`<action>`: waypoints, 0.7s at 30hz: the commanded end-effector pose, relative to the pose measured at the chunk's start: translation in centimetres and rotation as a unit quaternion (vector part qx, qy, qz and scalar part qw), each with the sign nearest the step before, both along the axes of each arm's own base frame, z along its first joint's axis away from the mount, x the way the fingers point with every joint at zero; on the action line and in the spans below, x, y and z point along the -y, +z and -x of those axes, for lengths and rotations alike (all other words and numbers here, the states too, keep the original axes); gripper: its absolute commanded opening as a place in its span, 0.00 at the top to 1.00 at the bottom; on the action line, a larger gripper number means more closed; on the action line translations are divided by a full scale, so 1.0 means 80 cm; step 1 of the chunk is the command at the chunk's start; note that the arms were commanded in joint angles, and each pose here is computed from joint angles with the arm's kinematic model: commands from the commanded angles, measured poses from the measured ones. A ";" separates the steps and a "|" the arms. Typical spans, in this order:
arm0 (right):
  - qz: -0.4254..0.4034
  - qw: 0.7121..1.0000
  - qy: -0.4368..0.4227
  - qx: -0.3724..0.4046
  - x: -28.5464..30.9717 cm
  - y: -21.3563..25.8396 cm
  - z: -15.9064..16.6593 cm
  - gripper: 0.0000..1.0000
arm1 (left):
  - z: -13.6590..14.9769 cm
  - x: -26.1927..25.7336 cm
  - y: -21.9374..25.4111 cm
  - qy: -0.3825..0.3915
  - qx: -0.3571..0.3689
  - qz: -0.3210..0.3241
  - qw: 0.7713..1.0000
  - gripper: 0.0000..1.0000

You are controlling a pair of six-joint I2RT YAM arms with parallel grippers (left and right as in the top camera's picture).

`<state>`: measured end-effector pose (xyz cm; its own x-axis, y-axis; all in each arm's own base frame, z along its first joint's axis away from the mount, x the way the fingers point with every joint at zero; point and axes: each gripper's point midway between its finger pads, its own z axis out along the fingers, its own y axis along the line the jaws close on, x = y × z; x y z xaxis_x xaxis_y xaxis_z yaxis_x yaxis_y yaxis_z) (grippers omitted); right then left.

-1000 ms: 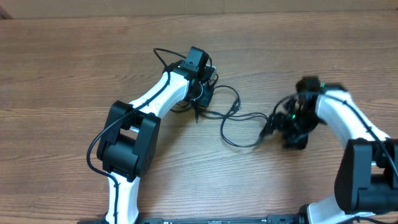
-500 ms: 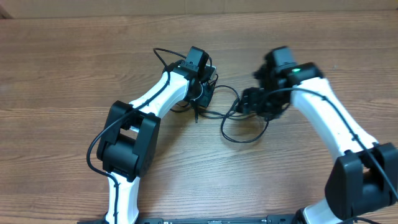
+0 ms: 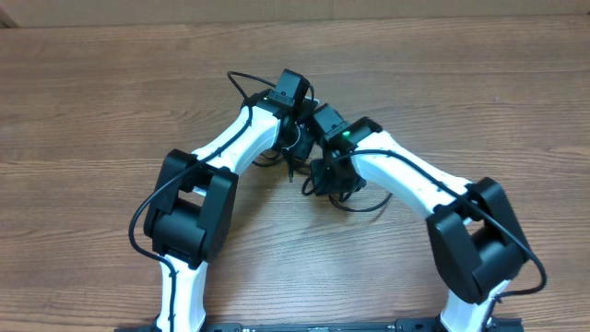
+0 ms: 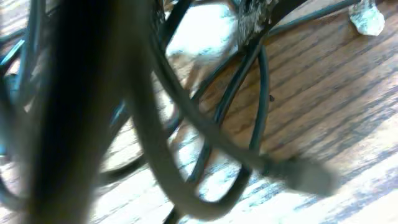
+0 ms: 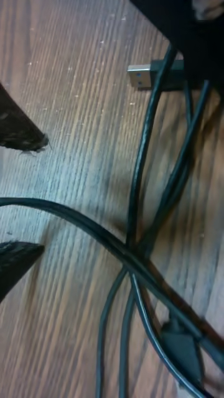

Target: Untangle cables

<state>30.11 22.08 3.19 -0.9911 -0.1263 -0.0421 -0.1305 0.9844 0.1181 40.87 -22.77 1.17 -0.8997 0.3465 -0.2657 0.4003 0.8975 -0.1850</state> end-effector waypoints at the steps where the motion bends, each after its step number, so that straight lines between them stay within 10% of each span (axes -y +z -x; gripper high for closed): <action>1: 0.027 0.999 -0.026 -0.022 0.009 -0.027 0.004 0.67 | 0.005 0.001 -0.007 0.001 -0.011 0.001 1.000 0.62; 3: 0.032 0.999 -0.027 -0.026 0.012 -0.029 0.005 0.83 | 0.006 0.000 -0.007 0.001 -0.013 -0.001 1.000 0.62; 7: 0.038 0.998 -0.037 -0.030 0.024 -0.028 0.002 0.77 | 0.006 -0.003 -0.007 0.007 -0.016 -0.001 1.000 0.66; 9: 0.042 0.997 -0.043 -0.041 0.031 -0.028 0.006 0.96 | 0.004 -0.007 -0.008 0.019 -0.020 0.000 1.000 0.67; 13: 0.032 0.998 -0.038 -0.046 0.034 -0.009 0.002 0.96 | 0.004 -0.019 -0.009 0.032 -0.029 -0.003 0.999 0.77; 15: -0.054 0.997 -0.020 -0.042 0.006 0.033 -0.011 0.96 | 0.003 -0.027 -0.009 0.039 -0.033 -0.005 0.999 0.94; 21: -0.279 0.960 0.023 -0.032 -0.042 0.145 -0.036 0.96 | 0.001 -0.041 -0.009 0.067 -0.049 0.005 0.997 0.96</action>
<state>31.98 22.68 7.09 -0.9953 -0.0822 0.0519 -0.0579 0.9300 0.3629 40.80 -20.28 0.78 -0.9408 0.2697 -0.2054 0.3108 0.9281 -0.2050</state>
